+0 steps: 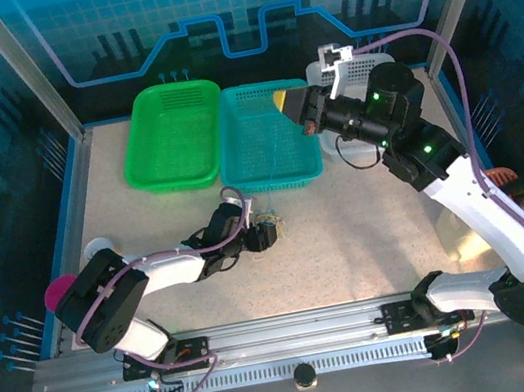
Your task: Untangle the cables
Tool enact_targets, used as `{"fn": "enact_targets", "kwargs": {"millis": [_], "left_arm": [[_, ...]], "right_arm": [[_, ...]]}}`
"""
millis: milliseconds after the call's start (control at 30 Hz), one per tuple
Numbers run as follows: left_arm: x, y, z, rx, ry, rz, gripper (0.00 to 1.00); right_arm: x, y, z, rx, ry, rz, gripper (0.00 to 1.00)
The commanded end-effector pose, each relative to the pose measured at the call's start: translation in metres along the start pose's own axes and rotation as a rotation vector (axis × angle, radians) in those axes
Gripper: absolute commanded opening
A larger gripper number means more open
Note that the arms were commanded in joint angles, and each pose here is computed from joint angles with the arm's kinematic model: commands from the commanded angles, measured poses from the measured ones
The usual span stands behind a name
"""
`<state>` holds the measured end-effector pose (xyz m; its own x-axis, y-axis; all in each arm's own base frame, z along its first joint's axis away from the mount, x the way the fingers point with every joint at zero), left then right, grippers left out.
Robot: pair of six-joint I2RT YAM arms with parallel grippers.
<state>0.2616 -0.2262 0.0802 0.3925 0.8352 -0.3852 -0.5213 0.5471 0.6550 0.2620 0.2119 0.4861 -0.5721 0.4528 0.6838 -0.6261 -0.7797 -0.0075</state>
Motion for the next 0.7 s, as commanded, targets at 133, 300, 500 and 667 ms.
{"fn": "enact_targets", "kwargs": {"millis": [133,300,500,667], "left_arm": [[0.005,-0.004,-0.013,0.024,0.015,0.004,0.58],[0.006,-0.007,-0.017,0.037,0.019,0.002,0.52],[0.003,-0.003,-0.016,0.028,0.024,-0.002,0.61],[0.002,0.005,-0.014,0.014,0.022,0.001,0.69]], "right_arm": [[0.028,0.030,0.052,-0.140,0.037,0.067,0.00],[0.032,0.030,0.074,-0.160,-0.002,0.119,0.00],[0.033,0.028,0.076,-0.148,-0.002,0.132,0.00],[0.029,0.029,0.080,-0.163,0.006,0.113,0.00]]}}
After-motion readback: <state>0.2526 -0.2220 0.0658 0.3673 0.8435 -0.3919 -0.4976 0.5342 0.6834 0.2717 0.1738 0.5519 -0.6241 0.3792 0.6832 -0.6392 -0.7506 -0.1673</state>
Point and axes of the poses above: each hand's point on the last joint's axis, 136 mm out from that joint toward the fingers, its own y axis back along the fingers, its own x axis along the line the jaws close on, z = x × y, the point moved 5 cm from there along y, back along the fingers, and after that the axes turned 6 degrees about -y, right-handed, at the moved point
